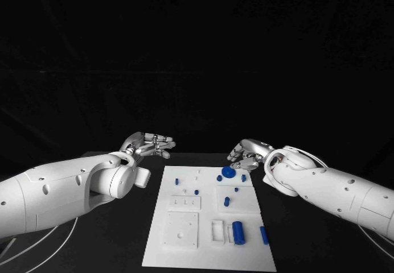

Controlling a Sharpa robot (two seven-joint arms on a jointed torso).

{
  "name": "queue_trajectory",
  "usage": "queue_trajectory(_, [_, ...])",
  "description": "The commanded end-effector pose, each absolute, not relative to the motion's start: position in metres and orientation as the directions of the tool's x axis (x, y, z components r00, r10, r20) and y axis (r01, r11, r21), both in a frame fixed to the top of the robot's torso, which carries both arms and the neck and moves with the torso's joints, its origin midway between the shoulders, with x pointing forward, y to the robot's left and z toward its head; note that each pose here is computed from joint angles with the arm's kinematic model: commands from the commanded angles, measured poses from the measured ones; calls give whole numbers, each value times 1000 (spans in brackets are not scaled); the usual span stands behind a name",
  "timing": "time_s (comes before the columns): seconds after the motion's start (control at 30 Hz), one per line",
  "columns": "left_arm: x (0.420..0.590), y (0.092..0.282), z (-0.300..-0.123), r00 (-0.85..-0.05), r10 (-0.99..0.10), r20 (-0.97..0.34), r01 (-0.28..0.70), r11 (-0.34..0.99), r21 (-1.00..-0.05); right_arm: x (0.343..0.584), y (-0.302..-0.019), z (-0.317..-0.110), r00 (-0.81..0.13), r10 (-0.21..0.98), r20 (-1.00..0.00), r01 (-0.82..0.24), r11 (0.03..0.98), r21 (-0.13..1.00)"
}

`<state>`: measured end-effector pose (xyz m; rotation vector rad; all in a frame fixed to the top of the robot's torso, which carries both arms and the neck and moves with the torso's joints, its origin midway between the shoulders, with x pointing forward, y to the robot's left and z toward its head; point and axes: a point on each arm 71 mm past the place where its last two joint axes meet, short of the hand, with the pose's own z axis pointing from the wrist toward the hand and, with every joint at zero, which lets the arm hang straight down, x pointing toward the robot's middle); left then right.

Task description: Assemble the parts on the task board

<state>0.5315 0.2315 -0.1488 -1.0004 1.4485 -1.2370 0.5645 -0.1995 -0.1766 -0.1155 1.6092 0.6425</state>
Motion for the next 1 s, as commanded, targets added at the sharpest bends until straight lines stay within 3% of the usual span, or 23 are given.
queue_trajectory(0.03, [528,225,-143,-254,-956,-147,13,148,-989,567,-194,-179,-112,117,-987,-442,883,155])
queue_trajectory(0.6, [518,211,-129,-300,-944,-137,43,131,-991,569,-172,-177,-34,-15,-999,-456,890,2])
queue_trajectory(1.0, [518,210,-126,-303,-943,-139,53,129,-990,570,-171,-179,-24,-54,-998,-456,889,-37])
